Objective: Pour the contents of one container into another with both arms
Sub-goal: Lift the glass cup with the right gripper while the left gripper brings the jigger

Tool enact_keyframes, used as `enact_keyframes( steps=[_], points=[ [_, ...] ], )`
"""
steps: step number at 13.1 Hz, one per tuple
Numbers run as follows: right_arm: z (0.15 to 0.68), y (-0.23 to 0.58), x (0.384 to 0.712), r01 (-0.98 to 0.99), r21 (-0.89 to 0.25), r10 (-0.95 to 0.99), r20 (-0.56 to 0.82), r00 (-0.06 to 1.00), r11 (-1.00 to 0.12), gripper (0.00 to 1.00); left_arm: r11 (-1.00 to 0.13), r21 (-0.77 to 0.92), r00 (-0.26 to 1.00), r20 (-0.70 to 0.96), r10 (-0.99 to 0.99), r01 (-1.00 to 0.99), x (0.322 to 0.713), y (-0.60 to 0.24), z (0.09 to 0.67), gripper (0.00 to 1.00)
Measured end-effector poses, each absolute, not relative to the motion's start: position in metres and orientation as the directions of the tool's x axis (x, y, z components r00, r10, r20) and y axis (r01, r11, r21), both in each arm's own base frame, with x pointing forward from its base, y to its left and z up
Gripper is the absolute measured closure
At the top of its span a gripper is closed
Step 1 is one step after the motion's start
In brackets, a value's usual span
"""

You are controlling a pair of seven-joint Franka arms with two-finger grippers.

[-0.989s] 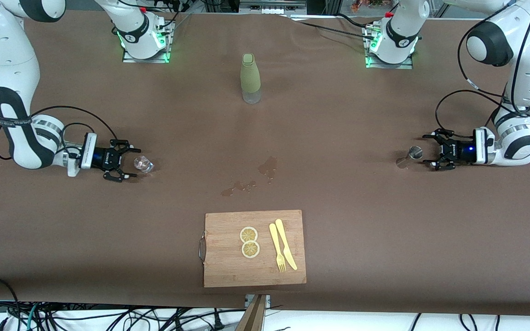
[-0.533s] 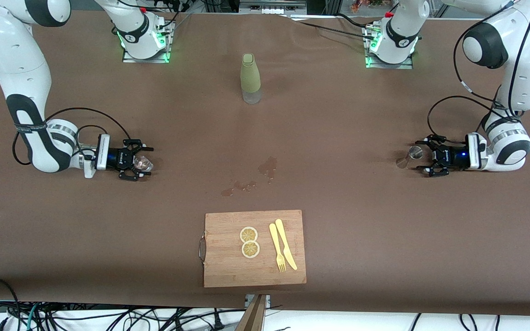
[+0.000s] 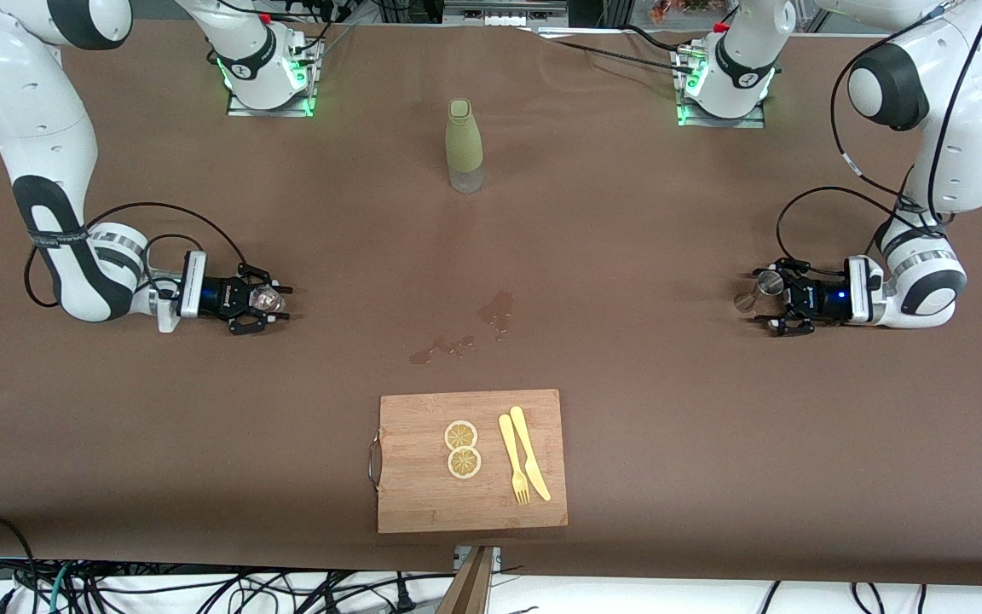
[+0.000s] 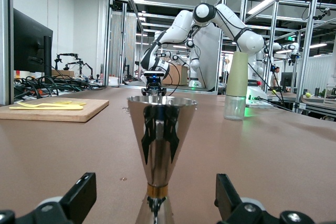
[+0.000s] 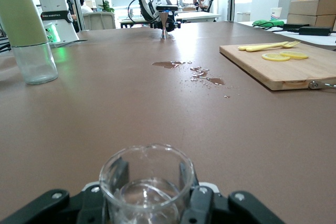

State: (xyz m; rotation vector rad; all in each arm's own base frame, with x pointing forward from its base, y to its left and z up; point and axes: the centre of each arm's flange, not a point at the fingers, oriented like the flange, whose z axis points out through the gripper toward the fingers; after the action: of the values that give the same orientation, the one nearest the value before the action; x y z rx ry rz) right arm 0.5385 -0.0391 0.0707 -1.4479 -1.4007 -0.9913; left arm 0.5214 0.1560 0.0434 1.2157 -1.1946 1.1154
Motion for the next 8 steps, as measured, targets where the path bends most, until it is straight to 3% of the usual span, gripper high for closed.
enact_keyframes(
  steps=[3,4,6,8],
  points=[
    [0.074,-0.039,0.541,0.999,-0.051,0.289,0.956,0.045,0.012,0.87,0.049,0.067,0.066,0.998,-0.021,-0.997,0.522,0.157,0.044,0.04],
    [0.075,-0.038,0.542,0.999,-0.05,0.282,0.958,0.044,0.014,0.87,0.049,0.069,0.068,0.997,-0.021,-0.996,0.522,0.157,0.044,0.04],
    [0.08,-0.038,0.547,0.999,-0.038,0.272,0.962,0.032,0.017,0.87,0.048,0.07,0.069,0.997,-0.023,-0.996,0.522,0.158,0.044,0.17],
    [0.09,-0.036,0.559,0.998,-0.064,0.253,0.966,0.058,0.018,0.87,0.048,0.071,0.07,0.997,-0.023,-0.996,0.522,0.158,0.044,0.22]
  ],
)
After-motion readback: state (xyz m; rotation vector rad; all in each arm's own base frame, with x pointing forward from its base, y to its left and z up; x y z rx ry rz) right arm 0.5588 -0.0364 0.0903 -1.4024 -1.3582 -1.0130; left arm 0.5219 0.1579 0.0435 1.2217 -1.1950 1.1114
